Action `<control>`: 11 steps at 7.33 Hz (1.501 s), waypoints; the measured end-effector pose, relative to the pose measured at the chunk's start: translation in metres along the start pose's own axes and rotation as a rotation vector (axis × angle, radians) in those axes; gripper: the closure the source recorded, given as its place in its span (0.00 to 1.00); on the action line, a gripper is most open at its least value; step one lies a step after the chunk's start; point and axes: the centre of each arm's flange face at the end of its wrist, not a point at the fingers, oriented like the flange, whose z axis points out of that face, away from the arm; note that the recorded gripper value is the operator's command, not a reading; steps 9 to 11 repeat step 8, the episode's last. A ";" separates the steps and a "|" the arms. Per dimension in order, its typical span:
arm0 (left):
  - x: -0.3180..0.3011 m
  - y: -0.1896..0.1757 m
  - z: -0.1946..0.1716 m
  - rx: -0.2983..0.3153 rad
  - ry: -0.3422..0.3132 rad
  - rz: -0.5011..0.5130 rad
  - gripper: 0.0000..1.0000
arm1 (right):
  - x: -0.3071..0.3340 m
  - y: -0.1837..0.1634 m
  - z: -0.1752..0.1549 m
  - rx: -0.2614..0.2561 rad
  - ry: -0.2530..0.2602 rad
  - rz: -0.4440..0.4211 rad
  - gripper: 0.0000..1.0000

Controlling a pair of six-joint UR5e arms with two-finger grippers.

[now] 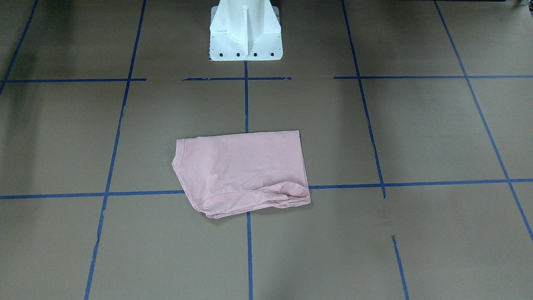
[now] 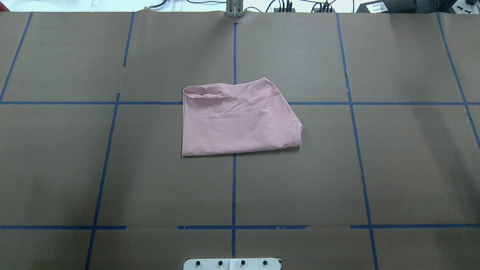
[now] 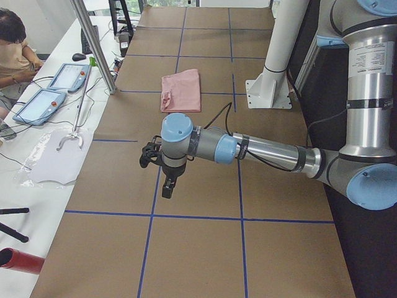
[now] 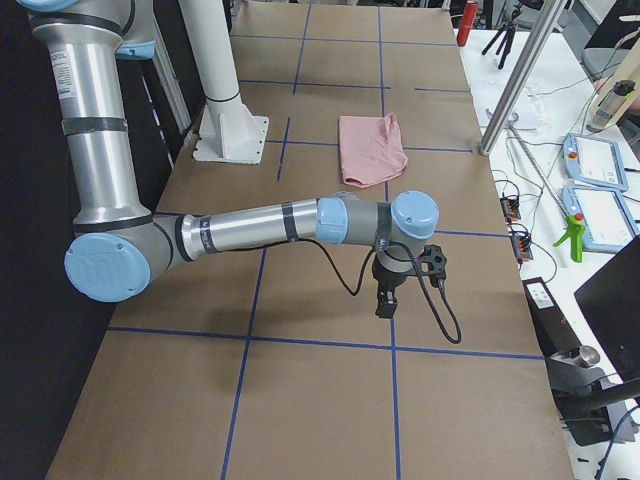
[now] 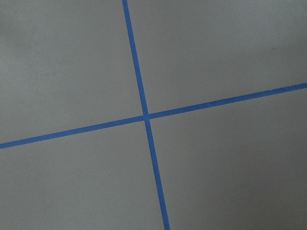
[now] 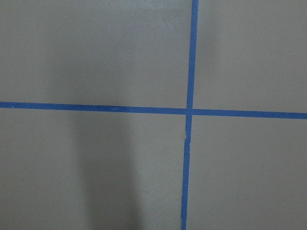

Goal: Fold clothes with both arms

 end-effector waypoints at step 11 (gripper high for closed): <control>0.010 -0.005 -0.004 0.014 0.070 0.009 0.00 | -0.013 0.003 0.009 -0.012 0.007 -0.021 0.00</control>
